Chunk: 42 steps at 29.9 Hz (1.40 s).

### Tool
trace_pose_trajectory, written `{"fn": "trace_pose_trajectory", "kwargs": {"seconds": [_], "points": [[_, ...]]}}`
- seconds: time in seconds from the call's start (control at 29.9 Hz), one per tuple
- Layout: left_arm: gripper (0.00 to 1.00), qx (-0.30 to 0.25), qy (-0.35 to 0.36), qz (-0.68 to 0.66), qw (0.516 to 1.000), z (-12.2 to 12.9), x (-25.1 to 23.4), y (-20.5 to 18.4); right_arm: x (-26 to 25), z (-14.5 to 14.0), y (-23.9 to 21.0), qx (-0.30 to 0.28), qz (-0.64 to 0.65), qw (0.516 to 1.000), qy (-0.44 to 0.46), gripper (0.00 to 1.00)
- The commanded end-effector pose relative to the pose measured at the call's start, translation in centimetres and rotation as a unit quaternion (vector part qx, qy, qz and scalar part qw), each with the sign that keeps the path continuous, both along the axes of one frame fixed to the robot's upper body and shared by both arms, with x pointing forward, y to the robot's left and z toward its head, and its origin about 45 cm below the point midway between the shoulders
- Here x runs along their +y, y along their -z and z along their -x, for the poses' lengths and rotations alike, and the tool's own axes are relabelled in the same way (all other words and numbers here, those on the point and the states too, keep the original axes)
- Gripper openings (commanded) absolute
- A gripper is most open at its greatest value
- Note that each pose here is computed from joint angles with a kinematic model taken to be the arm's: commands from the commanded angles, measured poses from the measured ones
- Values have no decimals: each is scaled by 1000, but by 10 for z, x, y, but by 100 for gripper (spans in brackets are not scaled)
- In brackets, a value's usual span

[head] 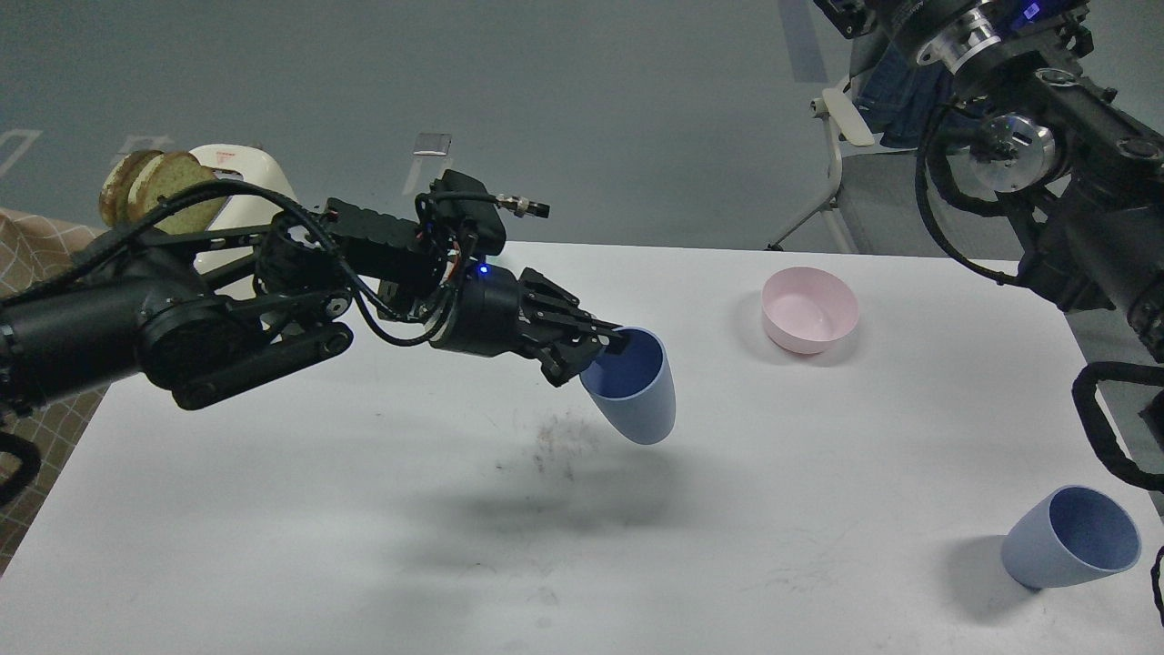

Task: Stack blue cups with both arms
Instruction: 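Grasp the blue cup with the left gripper and carry it toward table center, then set the blue cup upright at table center and open the left gripper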

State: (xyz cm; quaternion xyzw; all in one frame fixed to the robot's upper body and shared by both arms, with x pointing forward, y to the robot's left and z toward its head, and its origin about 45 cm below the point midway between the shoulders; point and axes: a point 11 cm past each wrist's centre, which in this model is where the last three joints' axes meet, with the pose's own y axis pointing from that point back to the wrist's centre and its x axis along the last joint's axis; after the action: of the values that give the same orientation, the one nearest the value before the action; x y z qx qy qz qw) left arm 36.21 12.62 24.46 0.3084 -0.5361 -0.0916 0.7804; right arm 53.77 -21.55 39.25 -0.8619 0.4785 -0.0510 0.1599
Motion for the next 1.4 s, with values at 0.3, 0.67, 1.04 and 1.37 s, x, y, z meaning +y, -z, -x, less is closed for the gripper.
{"fn": "trace_pose_trajectory", "kwargs": {"seconds": [0.3,0.67,1.04,1.37], "points": [[0,-49,68,-96,992,-6,-42,27,4,2,11,10,0,1000,-4,100],[0,-46,87,-130,987,1,-46,49,9,3,21,18,14,1000,-10,100],[87,-45,81,-123,988,-1,-43,43,7,4,25,21,14,1000,-8,100],[96,-46,53,-51,996,-19,-55,-26,-15,3,16,14,21,1000,7,100]]}}
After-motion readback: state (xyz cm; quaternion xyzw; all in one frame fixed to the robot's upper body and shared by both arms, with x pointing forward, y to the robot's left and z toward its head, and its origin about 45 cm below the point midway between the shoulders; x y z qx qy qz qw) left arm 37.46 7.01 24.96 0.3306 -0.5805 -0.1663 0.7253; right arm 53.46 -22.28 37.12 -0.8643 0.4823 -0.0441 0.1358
